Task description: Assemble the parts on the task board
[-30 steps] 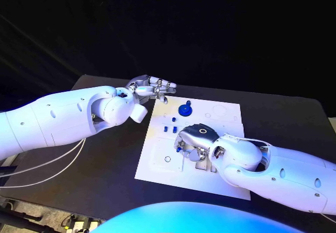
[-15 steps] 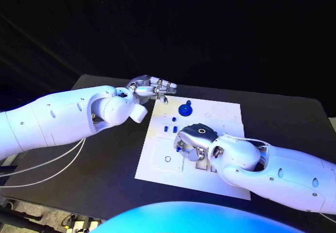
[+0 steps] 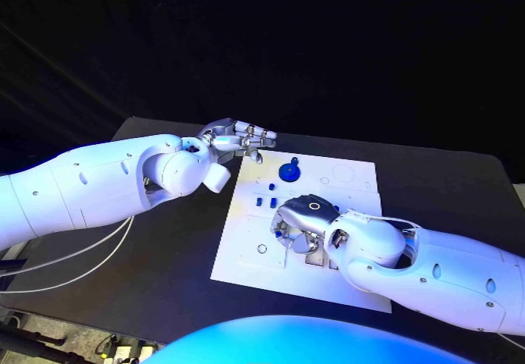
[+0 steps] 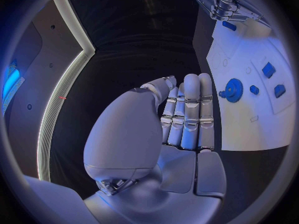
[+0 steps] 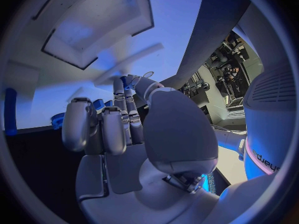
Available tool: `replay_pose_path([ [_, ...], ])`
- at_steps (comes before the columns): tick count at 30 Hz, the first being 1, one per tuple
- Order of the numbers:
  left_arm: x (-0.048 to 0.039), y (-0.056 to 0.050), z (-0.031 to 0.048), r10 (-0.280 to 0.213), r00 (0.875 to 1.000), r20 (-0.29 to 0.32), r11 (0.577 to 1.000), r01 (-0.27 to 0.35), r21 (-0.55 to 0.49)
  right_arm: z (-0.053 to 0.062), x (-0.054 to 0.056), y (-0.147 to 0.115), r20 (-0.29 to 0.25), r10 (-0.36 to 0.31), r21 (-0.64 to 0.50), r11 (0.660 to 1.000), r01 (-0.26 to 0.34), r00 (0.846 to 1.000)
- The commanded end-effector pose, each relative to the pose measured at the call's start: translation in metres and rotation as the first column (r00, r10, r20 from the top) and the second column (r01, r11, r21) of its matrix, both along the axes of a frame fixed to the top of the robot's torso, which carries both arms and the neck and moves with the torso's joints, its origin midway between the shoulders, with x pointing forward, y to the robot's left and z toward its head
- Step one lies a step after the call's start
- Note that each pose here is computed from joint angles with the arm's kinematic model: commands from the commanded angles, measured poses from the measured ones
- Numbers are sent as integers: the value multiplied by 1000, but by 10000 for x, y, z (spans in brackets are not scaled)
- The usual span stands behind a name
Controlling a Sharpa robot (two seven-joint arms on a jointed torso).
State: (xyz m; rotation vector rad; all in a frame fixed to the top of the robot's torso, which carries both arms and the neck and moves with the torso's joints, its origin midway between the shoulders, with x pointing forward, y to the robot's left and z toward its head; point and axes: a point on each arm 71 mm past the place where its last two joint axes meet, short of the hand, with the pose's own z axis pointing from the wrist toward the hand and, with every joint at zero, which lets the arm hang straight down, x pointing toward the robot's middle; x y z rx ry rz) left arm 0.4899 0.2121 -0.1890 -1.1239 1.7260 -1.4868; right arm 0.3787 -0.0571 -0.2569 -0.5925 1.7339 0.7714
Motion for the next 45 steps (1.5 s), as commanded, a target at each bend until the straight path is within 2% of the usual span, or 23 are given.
replay_pose_path([
  [1,-4,-27,11,-22,1000,3,1000,22,-3,-31,-2,-23,-2,-9,-9,1000,9,1000],
  [12,-6,-17,8,-24,1000,-1,1000,24,0,50,-43,-135,25,-29,33,999,29,999],
  [17,-7,-1,7,-22,1000,-1,1000,22,3,181,-36,-323,47,-62,38,997,60,997],
  [20,-7,10,7,-20,1000,-1,1000,20,4,303,16,-496,63,-98,37,995,96,993],
  [23,-7,22,7,-18,1000,0,1000,18,5,436,131,-724,76,-151,29,988,149,986],
  [27,-5,32,6,-16,1000,0,1000,16,5,516,267,-955,91,-201,16,980,201,975],
  [36,-4,43,3,-14,1000,0,1000,14,7,492,411,-1153,86,-238,-31,970,242,967],
  [45,-1,55,-1,-10,1000,-3,1000,10,10,390,432,-1180,61,-237,-74,968,241,970],
])
